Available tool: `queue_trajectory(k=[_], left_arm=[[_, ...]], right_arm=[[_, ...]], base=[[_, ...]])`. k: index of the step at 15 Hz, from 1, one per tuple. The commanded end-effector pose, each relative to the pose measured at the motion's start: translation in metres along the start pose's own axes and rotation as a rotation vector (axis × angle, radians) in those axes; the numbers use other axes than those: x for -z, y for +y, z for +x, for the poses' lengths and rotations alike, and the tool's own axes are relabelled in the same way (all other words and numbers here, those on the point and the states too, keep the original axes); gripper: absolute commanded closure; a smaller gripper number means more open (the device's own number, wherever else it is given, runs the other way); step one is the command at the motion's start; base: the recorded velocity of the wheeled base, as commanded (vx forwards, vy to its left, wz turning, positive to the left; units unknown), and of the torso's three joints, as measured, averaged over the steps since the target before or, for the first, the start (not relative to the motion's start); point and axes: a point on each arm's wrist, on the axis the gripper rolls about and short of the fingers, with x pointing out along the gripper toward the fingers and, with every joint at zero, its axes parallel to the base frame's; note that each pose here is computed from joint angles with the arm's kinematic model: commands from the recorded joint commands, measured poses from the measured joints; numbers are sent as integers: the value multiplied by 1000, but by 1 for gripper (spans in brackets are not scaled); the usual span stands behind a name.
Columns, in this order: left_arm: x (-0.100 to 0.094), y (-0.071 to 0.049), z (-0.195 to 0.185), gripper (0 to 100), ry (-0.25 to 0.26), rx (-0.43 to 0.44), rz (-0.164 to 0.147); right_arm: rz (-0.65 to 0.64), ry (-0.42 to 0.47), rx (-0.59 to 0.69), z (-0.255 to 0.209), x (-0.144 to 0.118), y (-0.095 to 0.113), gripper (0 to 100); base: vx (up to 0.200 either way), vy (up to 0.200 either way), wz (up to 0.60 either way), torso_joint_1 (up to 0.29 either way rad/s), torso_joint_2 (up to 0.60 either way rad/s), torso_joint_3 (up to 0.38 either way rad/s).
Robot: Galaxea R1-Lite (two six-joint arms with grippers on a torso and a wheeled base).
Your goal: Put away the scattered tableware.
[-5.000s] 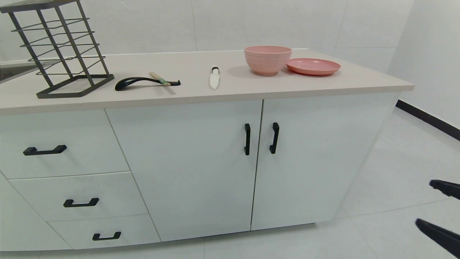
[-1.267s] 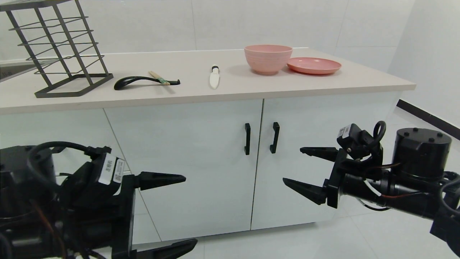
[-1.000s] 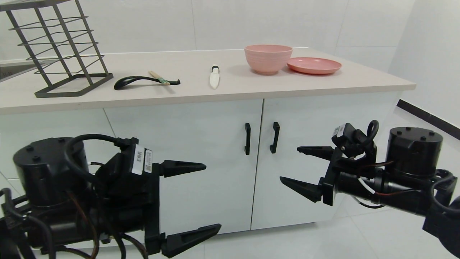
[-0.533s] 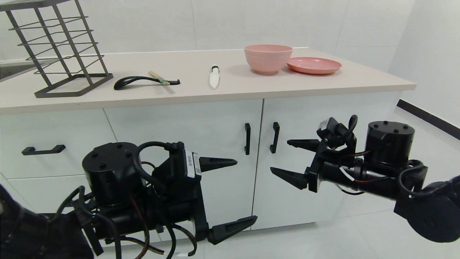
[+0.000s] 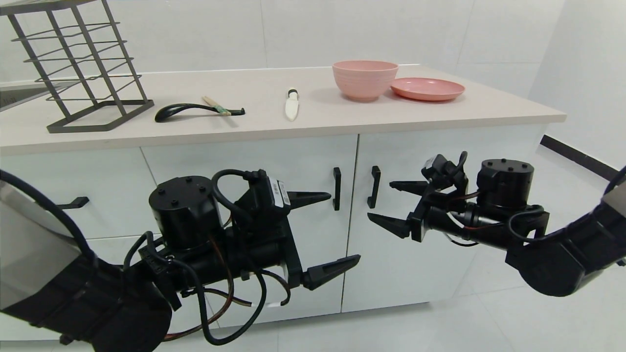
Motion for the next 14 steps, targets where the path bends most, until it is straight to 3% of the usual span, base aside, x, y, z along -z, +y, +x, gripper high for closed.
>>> queue_trajectory(k=[1, 5, 8, 14], left_arm=[[2, 4, 6, 0, -13, -1, -23], [2, 15, 21, 0, -34, -12, -35], [9, 18, 29, 0, -32, -16, -79], [17, 22, 44, 0, -31, -42, -79]], right_arm=[[4, 10, -7, 15, 11, -6, 0], [-9, -12, -24, 23, 9, -8, 0], [-17, -25, -41, 30, 14, -5, 0], [-35, -68, -119, 36, 17, -2, 0]], base=[[0, 0, 0, 0, 0, 0], [0, 0, 0, 0, 0, 0], [0, 0, 0, 0, 0, 0], [0, 0, 0, 0, 0, 0]])
